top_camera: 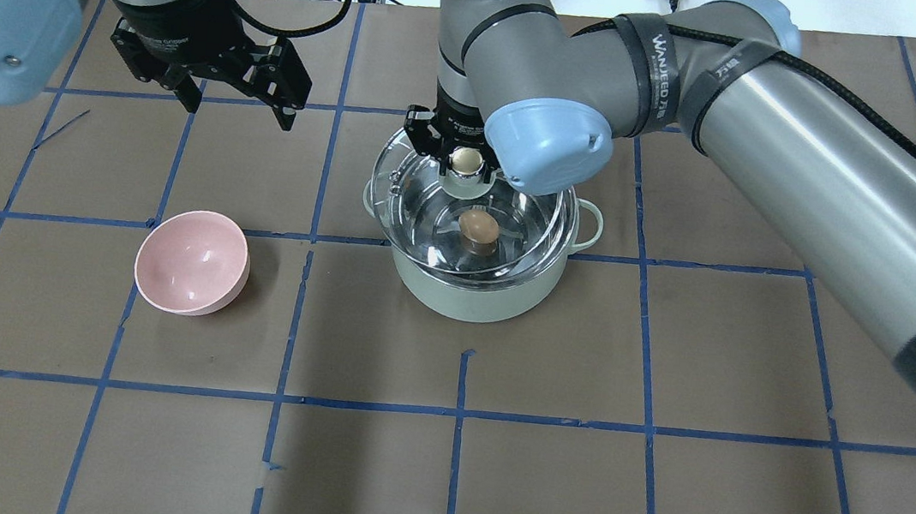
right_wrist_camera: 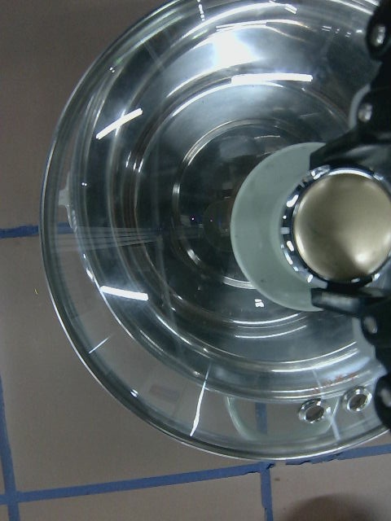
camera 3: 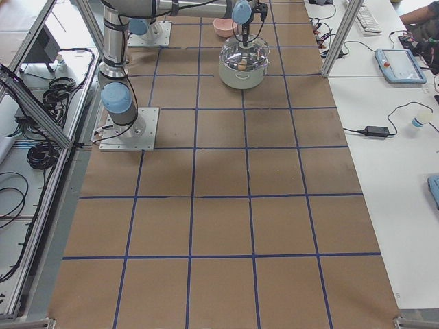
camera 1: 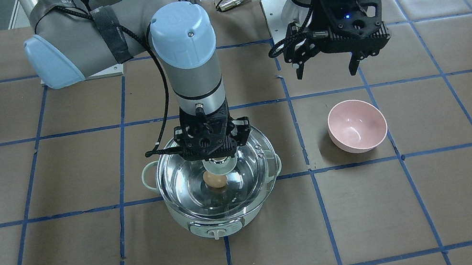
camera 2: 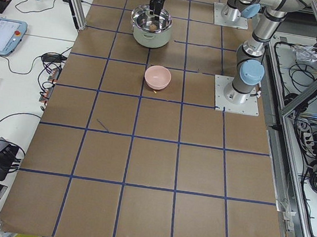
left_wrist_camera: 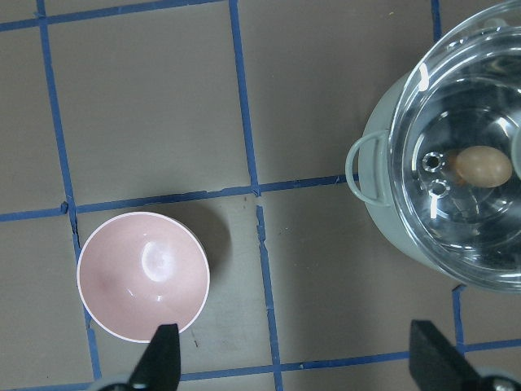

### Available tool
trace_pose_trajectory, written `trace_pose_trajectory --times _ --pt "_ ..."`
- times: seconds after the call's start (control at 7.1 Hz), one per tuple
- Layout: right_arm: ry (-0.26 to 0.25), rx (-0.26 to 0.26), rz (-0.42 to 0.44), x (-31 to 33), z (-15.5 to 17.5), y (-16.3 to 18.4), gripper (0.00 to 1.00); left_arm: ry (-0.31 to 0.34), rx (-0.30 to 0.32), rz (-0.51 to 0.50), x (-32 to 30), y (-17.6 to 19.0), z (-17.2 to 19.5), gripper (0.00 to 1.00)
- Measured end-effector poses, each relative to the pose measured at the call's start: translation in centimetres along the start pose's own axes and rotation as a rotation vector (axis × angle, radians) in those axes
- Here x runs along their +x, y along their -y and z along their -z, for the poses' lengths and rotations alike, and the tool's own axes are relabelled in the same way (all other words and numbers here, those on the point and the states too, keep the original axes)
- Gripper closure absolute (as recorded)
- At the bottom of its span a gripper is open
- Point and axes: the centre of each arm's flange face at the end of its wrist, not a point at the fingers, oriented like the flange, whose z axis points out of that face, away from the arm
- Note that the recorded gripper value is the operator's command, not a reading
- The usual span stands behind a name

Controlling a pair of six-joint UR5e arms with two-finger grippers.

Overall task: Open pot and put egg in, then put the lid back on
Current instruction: 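Bring the lid back over the pot with the right gripper while the left withdraws, then set the glass lid onto the pot and release the knob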

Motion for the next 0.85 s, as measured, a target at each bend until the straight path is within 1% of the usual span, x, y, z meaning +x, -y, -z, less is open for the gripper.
trace_pose_trajectory --times 0.56,0.7,0.85 --pt "-0.005 -0.001 0.052 1.8 0.7 0.7 0.64 -0.003 0.001 -0.014 -0.2 0.1 0.0 0.00" --pt "-0.004 -0.001 0.059 2.1 0.7 0.8 0.60 -0.003 0.000 -0.015 -0.2 0.1 -0.1 0.00" --pt "-0.004 -0.004 0.062 2.3 0.6 0.8 0.52 -0.003 -0.001 -0.015 -0.1 0.1 -0.1 0.00"
